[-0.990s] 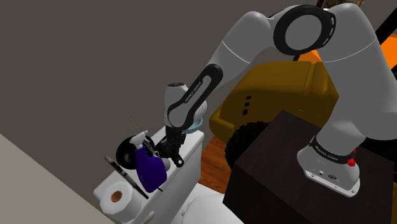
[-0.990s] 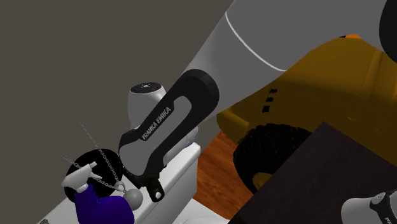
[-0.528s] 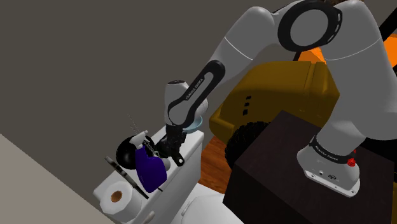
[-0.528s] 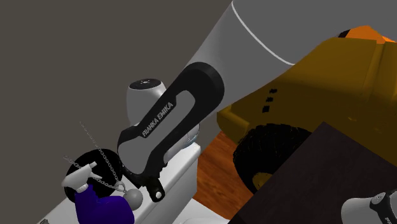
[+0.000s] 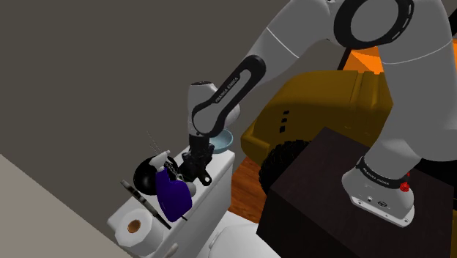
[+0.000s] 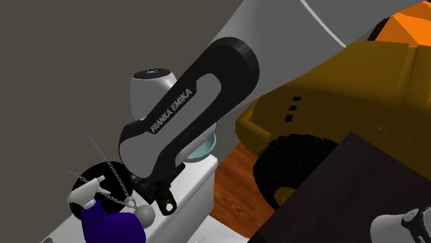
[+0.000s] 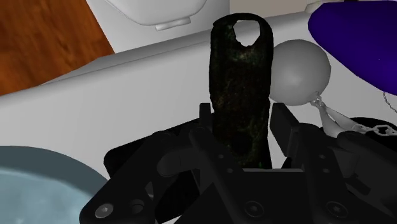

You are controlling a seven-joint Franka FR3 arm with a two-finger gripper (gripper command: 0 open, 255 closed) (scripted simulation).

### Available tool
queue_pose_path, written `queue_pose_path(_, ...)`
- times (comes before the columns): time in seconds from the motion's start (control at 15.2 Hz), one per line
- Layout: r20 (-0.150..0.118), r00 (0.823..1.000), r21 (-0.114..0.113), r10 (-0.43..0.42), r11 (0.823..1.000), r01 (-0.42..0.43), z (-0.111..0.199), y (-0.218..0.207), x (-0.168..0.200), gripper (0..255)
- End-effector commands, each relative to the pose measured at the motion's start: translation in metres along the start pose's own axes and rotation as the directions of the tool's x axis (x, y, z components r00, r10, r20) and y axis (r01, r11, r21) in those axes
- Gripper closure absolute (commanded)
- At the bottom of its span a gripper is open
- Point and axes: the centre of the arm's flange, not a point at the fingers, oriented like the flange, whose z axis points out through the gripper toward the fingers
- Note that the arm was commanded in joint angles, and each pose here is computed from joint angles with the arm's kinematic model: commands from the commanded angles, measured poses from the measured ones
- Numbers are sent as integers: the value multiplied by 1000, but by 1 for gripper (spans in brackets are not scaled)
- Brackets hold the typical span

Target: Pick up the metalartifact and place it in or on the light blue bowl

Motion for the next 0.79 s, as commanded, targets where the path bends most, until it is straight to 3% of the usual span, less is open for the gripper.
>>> queue_pose_path(0.0,0,1000,0,0,1000,0,-10,-3,-2,255)
queue_pose_path(0.73,0,1000,0,0,1000,0,-65,-19,-10,255)
